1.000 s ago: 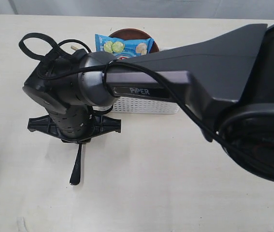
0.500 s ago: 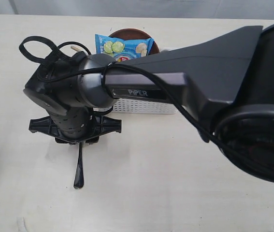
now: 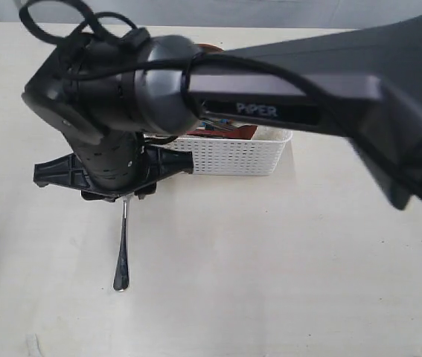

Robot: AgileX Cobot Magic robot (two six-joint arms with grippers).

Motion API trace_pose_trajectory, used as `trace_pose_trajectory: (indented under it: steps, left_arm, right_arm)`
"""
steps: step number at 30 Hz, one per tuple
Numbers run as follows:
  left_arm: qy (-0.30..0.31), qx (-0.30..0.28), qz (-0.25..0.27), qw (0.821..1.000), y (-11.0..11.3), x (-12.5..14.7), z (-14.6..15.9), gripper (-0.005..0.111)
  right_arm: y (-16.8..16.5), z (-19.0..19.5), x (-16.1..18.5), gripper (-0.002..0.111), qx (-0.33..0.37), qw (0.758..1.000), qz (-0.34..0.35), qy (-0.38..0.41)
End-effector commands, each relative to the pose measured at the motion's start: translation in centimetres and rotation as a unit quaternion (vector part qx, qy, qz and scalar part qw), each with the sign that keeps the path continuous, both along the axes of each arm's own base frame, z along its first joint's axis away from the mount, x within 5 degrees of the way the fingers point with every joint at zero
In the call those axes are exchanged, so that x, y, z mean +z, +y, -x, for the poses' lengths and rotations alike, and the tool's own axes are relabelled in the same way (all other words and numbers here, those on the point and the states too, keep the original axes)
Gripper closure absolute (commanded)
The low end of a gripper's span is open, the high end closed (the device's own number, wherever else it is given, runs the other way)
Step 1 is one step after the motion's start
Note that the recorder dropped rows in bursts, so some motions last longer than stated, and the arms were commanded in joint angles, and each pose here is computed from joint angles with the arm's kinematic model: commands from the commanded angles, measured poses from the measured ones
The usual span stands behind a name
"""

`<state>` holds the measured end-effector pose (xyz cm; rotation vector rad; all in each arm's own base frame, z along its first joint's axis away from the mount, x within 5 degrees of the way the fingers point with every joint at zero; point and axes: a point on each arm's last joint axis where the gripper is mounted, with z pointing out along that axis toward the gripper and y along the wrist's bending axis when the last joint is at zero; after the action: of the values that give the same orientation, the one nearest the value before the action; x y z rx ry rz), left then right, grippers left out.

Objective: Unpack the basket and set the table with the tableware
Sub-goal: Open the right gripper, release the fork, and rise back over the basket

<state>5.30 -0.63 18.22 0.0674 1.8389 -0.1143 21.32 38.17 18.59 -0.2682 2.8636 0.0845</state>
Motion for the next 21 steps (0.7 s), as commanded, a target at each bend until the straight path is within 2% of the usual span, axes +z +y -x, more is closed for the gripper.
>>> trace_pose_trajectory:
  steps: [1,4,6,7,9,12,14,21]
  left_arm:
    - [-0.005,-0.004,0.001,1.000,0.0,0.0,0.0,0.107]
    - [-0.005,-0.004,0.001,1.000,0.0,0.0,0.0,0.107]
    - [-0.005,-0.004,0.001,1.000,0.0,0.0,0.0,0.107]
    - [-0.005,-0.004,0.001,1.000,0.0,0.0,0.0,0.107]
    - [-0.005,-0.004,0.001,1.000,0.0,0.0,0.0,0.107]
    - [-0.005,-0.004,0.001,1.000,0.0,0.0,0.0,0.107]
    - [-0.005,-0.004,0.001,1.000,0.0,0.0,0.0,0.107]
    - [-0.005,-0.004,0.001,1.000,0.0,0.0,0.0,0.107]
  right_arm:
    - [-1.7,0.7,4.1,0.071,0.086,0.996,0.027,0.003]
    - [-2.5,1.6,6.4,0.088,0.173,0.984,0.034,0.010]
    - [-3.4,1.9,8.2,0.105,0.220,0.975,0.041,-0.001]
    - [-3.7,2.0,8.9,0.108,0.239,0.970,0.045,-0.014]
    - [-4.6,1.7,10.8,0.109,0.267,0.960,0.061,-0.058]
    - [-6.4,0.6,13.1,0.109,0.258,0.957,0.077,-0.113]
    - [-7.7,-0.6,13.9,0.109,0.250,0.957,0.080,-0.123]
    - [-11.1,-5.8,12.8,0.109,0.283,0.949,0.097,-0.104]
